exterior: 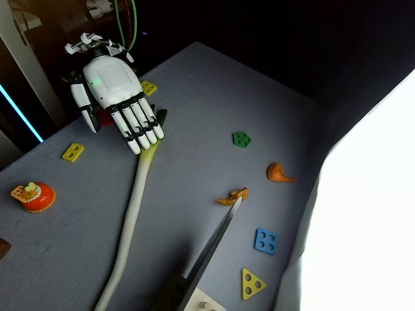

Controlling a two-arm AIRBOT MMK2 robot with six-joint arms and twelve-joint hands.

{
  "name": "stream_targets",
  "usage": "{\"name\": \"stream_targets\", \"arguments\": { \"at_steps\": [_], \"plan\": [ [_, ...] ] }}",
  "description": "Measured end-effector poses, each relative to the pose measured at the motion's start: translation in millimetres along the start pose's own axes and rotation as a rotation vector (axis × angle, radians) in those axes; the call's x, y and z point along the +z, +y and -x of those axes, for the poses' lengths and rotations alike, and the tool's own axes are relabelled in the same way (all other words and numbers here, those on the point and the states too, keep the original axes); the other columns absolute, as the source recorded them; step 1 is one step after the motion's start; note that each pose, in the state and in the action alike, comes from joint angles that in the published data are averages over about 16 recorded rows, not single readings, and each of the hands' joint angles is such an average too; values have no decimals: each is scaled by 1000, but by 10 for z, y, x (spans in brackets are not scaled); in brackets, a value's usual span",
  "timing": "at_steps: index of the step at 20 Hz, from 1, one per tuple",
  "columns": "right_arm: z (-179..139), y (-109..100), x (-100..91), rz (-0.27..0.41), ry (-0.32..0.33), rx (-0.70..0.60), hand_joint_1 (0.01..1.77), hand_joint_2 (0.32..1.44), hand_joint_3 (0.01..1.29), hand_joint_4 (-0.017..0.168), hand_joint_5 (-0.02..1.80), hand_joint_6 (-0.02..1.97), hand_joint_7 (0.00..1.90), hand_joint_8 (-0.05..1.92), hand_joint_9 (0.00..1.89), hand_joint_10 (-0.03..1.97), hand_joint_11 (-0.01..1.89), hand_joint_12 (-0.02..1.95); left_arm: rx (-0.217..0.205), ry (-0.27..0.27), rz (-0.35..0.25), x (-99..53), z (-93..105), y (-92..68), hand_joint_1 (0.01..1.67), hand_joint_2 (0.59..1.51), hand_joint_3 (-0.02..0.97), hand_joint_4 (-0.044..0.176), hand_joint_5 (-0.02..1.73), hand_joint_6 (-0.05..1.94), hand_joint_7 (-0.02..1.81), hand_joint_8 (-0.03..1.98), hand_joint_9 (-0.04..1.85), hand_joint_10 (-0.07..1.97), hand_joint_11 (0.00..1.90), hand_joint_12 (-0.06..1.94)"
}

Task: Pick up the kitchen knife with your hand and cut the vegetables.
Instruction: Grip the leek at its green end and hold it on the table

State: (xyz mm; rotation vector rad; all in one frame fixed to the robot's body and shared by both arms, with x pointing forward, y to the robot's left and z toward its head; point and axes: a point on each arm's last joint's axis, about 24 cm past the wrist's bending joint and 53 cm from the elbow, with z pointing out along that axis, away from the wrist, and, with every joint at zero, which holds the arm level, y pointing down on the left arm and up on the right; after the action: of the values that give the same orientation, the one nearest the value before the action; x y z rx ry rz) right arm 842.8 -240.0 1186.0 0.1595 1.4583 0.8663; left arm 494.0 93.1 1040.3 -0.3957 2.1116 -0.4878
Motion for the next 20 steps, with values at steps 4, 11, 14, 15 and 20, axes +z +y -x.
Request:
{"name": "stream_targets", "arguments": {
  "at_steps": [4, 11, 14, 15, 20],
  "plan": [
    [20, -6, 0, -3, -10, 0, 1177, 960, 354, 17, 747, 1548, 877, 1698, 873, 1773, 796, 1861, -16, -14, -6, 2, -1, 13, 254, 1410, 6, 6, 21, 10, 20, -4, 23, 10, 21, 16],
    [69, -21, 1, -10, -33, -9, 1369, 797, 658, 88, 1152, 1731, 1302, 1849, 1367, 1856, 1386, 1867, -51, -36, -1, 21, -25, 63, 219, 1411, 5, 3, 21, 10, 20, -3, 23, 10, 21, 16],
    [96, -27, 1, -13, -46, -20, 1442, 756, 718, 119, 1262, 1773, 1405, 1830, 1480, 1834, 1509, 1850, -61, -45, 5, 42, -30, 87, 197, 1417, 6, 2, 21, 10, 20, -3, 23, 10, 21, 16],
    [106, -31, 2, -15, -51, -25, 1467, 746, 735, 129, 1295, 1797, 1431, 1824, 1504, 1829, 1534, 1844, -64, -48, 8, 49, -32, 94, 195, 1419, 6, 1, 21, 10, 19, -3, 22, 10, 21, 16],
    [150, -49, 12, -28, -84, -45, 1545, 688, 852, 166, 1372, 1874, 1493, 1796, 1556, 1805, 1580, 1823, -71, -57, 15, 97, -45, 116, 203, 1419, 6, 0, 22, 10, 20, -3, 21, 10, 22, 16]
  ]
}}
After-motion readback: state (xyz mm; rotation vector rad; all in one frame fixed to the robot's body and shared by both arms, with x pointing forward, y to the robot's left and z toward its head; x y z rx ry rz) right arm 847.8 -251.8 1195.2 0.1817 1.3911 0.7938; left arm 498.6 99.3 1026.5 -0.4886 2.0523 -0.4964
